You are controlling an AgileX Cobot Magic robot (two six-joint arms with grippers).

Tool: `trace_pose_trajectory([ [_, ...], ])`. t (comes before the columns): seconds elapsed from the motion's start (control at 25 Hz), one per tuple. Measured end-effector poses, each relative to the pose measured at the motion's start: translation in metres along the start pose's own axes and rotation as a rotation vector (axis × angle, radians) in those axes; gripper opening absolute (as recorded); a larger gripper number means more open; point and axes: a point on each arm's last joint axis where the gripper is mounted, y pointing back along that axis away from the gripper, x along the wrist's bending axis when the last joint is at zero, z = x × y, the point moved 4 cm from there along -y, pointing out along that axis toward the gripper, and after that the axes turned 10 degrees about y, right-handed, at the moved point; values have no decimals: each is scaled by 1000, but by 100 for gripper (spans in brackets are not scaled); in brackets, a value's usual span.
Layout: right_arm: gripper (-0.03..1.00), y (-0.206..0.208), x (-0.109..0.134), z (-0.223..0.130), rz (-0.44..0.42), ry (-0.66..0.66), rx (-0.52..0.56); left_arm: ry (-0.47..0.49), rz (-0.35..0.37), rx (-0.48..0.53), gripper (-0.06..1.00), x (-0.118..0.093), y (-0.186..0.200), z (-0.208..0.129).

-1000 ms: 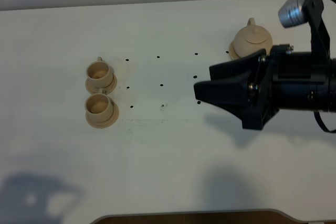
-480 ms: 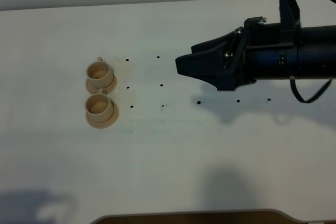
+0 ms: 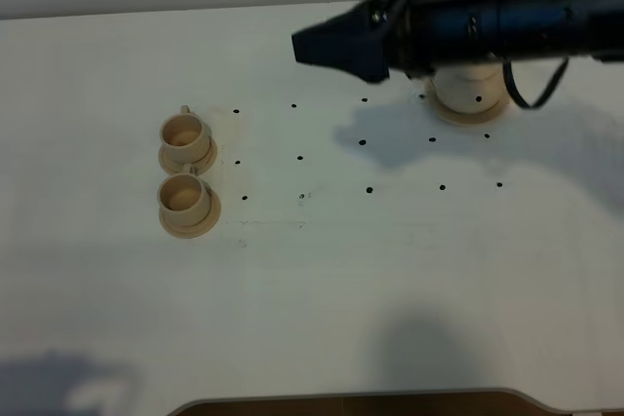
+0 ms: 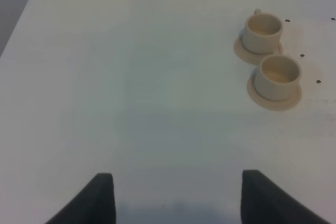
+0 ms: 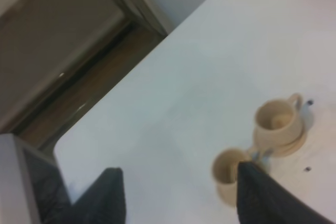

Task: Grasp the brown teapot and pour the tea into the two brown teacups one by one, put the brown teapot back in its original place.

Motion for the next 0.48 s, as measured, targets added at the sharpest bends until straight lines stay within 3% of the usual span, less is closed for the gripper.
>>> trace_pose_trajectory([
  [0.16,48,-18,-24,15,-74,-16,86,0,0,0,55,0,0,0],
  [0.48,48,-56,-94,13,-327,-58,293,0,0,0,55,0,0,0],
])
